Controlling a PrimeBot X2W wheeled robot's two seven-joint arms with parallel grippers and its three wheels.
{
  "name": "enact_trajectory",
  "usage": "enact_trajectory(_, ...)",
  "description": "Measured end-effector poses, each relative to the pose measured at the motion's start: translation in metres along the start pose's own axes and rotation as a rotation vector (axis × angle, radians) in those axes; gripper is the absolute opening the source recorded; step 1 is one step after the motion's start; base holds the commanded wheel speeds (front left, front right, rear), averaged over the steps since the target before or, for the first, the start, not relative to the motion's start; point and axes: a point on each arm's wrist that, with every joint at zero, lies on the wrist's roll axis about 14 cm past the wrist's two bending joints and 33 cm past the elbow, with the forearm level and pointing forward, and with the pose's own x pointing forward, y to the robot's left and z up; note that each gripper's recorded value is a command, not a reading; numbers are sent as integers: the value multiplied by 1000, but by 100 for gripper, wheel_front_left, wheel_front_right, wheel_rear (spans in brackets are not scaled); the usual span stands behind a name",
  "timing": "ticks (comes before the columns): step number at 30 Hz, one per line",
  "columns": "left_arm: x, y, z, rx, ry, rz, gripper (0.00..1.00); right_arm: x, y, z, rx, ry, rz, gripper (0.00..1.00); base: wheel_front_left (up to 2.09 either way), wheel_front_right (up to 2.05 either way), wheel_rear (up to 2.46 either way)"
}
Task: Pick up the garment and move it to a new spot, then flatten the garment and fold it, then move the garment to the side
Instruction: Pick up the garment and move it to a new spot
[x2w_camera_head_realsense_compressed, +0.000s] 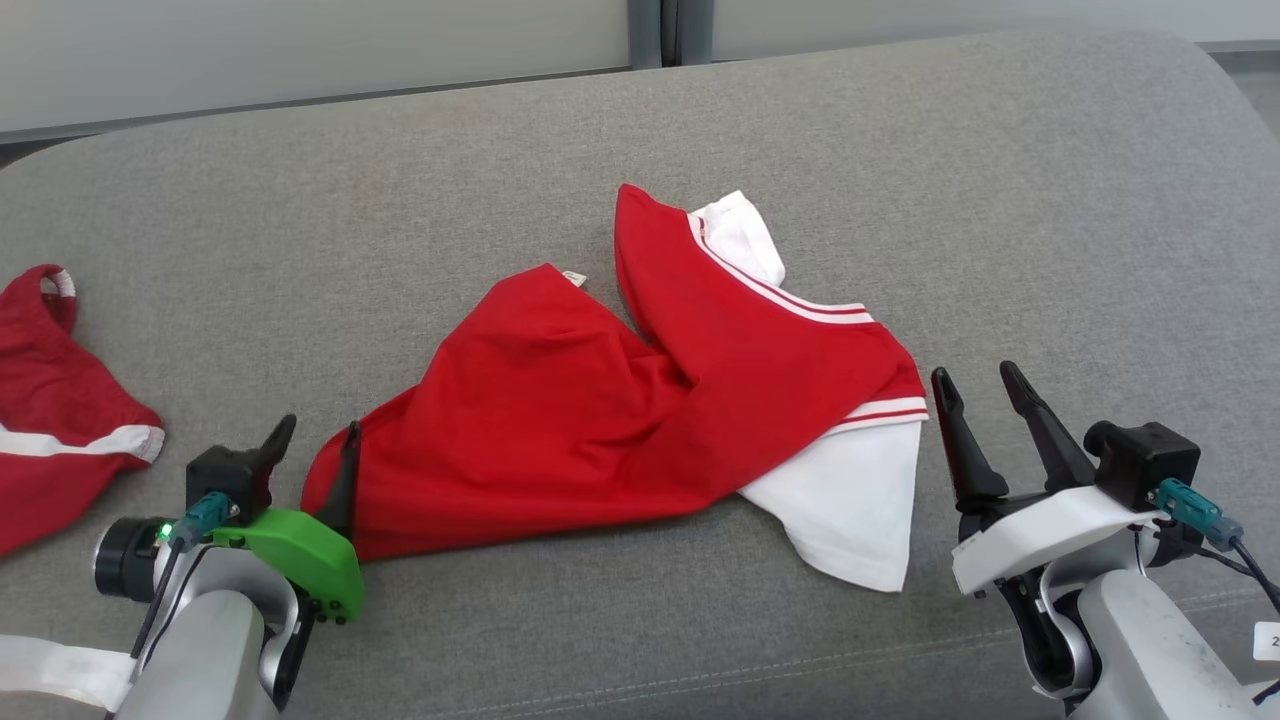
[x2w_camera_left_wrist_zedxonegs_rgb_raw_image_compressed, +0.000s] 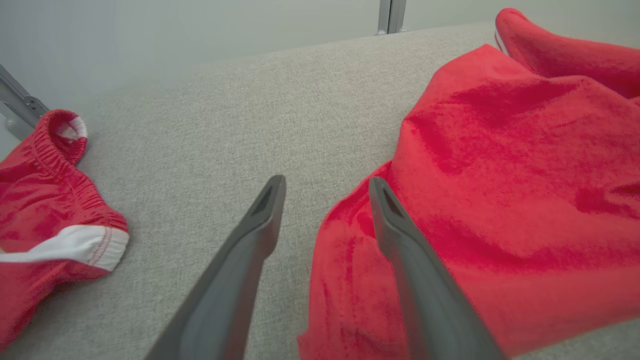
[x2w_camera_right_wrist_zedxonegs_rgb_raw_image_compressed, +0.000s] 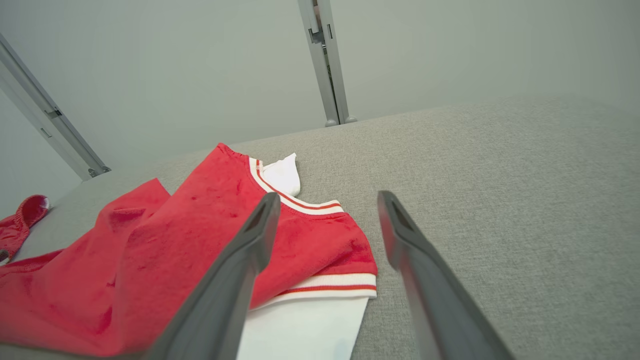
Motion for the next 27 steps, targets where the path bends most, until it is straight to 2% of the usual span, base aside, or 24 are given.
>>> enact_trajectory(7,1,2,40,44,-130,6,100,5,7,-6,4,15,22,100,0,0,0)
enact_trajectory(14,18,-31,52,74,-155,-98,100,6,4,-12,4,32,18,100,0,0,0)
enact_trajectory(27,61,-96,25,128,11,-296,100,1,-23,-14,-3,45,-59,100,0,0,0)
